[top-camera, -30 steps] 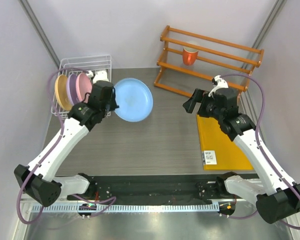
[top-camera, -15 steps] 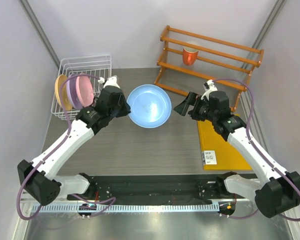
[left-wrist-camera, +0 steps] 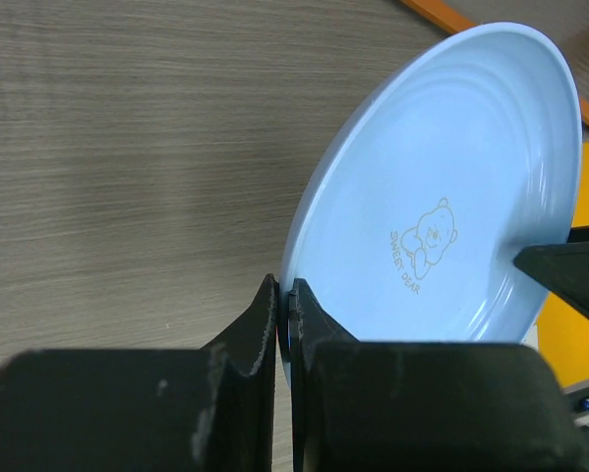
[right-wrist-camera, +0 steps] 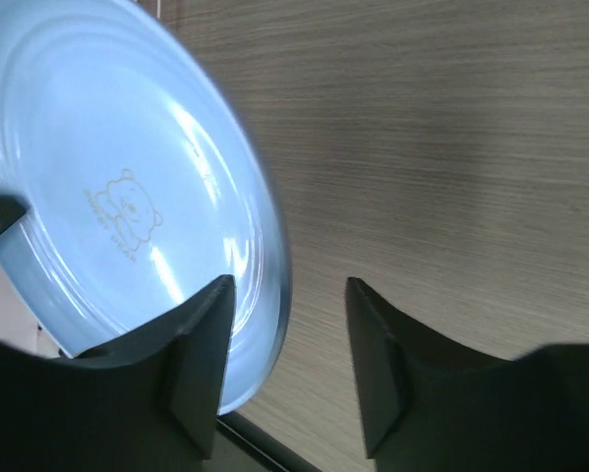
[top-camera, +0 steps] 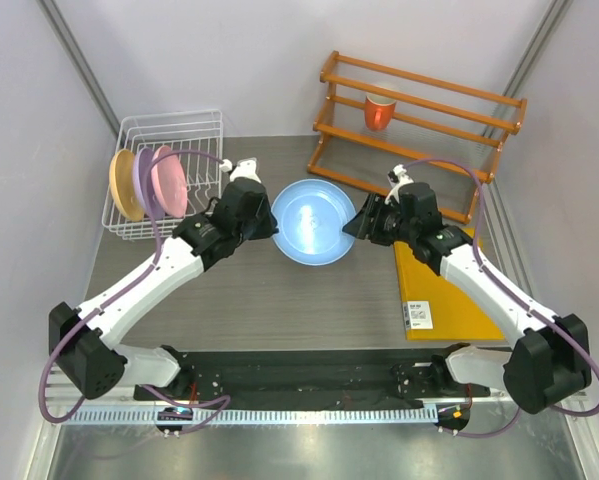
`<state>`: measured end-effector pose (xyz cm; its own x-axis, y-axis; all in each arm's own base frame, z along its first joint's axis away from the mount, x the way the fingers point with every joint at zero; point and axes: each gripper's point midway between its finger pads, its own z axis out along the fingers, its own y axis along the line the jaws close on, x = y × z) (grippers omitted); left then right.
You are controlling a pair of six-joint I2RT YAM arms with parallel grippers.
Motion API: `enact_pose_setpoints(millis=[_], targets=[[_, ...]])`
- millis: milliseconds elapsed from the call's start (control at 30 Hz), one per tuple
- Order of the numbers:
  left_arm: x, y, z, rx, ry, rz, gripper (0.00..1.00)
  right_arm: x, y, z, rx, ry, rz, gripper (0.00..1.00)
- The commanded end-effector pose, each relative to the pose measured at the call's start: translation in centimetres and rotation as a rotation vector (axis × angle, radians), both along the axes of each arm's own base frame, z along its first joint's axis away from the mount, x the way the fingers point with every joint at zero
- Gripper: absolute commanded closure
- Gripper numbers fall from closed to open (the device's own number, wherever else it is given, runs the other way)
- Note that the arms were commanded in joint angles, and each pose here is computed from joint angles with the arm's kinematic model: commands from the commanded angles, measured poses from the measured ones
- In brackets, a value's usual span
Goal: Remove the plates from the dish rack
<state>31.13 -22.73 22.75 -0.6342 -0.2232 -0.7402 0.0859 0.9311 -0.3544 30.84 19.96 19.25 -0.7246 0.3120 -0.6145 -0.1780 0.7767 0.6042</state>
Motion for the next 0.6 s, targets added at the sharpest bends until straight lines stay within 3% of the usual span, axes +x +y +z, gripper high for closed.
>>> enact_pose_setpoints(millis=[0,100,133,200,233,300,400,567], targets=[[0.8,-0.8,3.5,-0.104,-0.106,0.02,1.0,0.1,0.9,-0.4,0.008,0.016,0.042,0.49],[0.7,-0.9,3.7,-0.109,-0.11,0.013,1.0,0.1,1.1,-0.7,0.006,0.025,0.055,0.72],[0.7,-0.8,3.8,-0.107,-0.114,0.016,1.0,0.1,1.0,-0.7,0.003,0.02,0.056,0.93],[0.7,-0.3,3.5,-0.092,-0.112,0.031,0.98,0.2,0.7,-0.3,-0.006,-0.001,0.041,0.99],[0.6,0.4,3.1,-0.066,-0.108,0.055,0.55,0.1,0.5,-0.1,-0.013,-0.004,0.031,0.99],[0.5,1.4,2.4,-0.022,-0.104,0.079,0.01,0.4,-0.4,0.1,-0.04,-0.02,-0.014,0.99],[0.1,4.3,2.1,0.079,-0.127,0.153,0.01,0.3,-1.8,0.0,-0.105,-0.017,-0.054,0.99],[-0.9,11.1,4.7,0.218,-0.248,0.375,0.0,0.1,-2.8,-4.4,-0.224,0.104,-0.05,0.99]])
